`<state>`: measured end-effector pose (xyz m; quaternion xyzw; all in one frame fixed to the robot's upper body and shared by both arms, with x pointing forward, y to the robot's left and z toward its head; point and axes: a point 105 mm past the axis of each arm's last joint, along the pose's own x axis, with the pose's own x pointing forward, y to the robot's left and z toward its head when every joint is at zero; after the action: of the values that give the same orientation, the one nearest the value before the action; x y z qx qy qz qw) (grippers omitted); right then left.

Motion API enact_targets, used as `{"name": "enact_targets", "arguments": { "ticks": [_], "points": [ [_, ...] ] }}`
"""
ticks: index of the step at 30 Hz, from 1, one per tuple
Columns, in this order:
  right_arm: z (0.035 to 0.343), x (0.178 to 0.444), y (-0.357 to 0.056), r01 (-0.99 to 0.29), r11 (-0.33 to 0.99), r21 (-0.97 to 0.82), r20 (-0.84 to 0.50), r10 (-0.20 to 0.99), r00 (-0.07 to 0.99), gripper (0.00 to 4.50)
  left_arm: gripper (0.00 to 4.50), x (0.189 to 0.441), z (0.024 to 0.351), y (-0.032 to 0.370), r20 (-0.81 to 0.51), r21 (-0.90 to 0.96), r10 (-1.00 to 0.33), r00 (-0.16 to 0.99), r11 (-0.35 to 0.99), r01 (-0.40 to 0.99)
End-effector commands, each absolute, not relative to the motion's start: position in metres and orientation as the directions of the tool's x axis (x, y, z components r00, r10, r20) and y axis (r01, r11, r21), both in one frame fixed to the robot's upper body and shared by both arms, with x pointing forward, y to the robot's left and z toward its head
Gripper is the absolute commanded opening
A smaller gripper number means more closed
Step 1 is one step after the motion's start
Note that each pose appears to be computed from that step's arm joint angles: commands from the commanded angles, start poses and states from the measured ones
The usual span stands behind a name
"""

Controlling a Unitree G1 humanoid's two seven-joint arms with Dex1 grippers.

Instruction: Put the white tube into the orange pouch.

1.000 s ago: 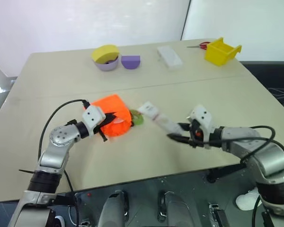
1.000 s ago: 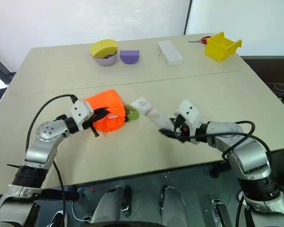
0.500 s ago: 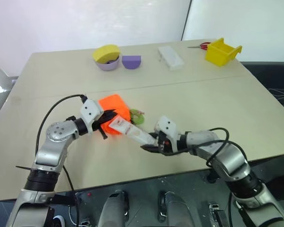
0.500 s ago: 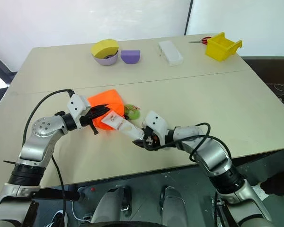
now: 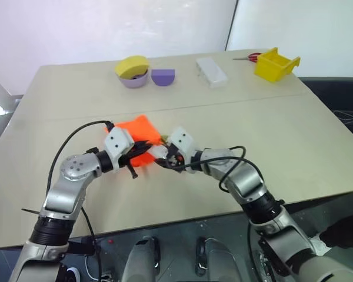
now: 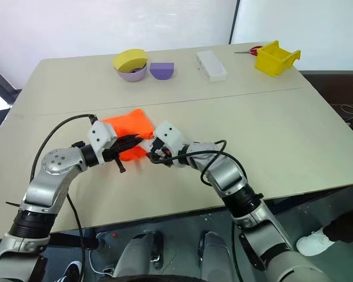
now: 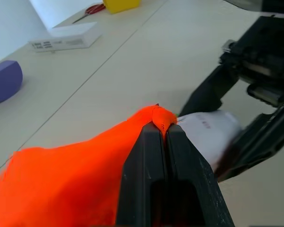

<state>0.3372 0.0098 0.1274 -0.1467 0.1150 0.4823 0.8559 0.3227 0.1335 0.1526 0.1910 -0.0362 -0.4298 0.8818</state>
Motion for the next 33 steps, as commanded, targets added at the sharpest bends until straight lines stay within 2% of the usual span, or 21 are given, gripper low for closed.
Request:
{"name": "enact_targets", "arguments": {
  "ticks": [1, 10, 15, 19, 24, 26, 30, 33],
  "points": [
    [0.141, 0.342, 0.019, -0.85, 0.488, -0.197, -0.297, 0.797, 0.526, 1.82, 0.0, 0.317, 0.161, 0.127, -0.077, 0.387, -0.789, 0.609, 0.539, 0.748],
    [0.131, 0.356, 0.042, -0.806, 0.53, -0.265, -0.362, 0.72, 0.592, 1.82, 0.0, 0.314, 0.153, 0.127, -0.095, 0.371, -0.784, 0.614, 0.544, 0.752],
    [0.132, 0.346, 0.062, -0.837, 0.508, -0.203, -0.355, 0.759, 0.546, 1.82, 0.0, 0.313, 0.151, 0.126, -0.091, 0.37, -0.784, 0.614, 0.546, 0.752],
    [0.119, 0.354, 0.056, -0.806, 0.549, -0.221, -0.394, 0.706, 0.589, 1.82, 0.0, 0.312, 0.15, 0.125, -0.091, 0.366, -0.785, 0.612, 0.546, 0.754],
    [0.122, 0.353, 0.059, -0.823, 0.55, -0.141, -0.378, 0.738, 0.559, 1.82, 0.0, 0.311, 0.147, 0.128, -0.102, 0.375, -0.78, 0.617, 0.545, 0.75],
    [0.127, 0.355, 0.06, -0.815, 0.559, -0.15, -0.358, 0.738, 0.572, 2.87, 0.0, 0.312, 0.145, 0.128, -0.105, 0.367, -0.777, 0.621, 0.55, 0.75],
    [0.128, 0.351, 0.06, -0.832, 0.54, -0.13, -0.354, 0.758, 0.547, 4.48, 0.0, 0.313, 0.141, 0.132, -0.11, 0.362, -0.766, 0.633, 0.562, 0.743],
    [0.132, 0.34, 0.057, -0.861, 0.491, -0.133, -0.34, 0.793, 0.505, 4.48, 0.0, 0.314, 0.134, 0.142, -0.113, 0.351, -0.739, 0.664, 0.595, 0.723]
  ]
}}
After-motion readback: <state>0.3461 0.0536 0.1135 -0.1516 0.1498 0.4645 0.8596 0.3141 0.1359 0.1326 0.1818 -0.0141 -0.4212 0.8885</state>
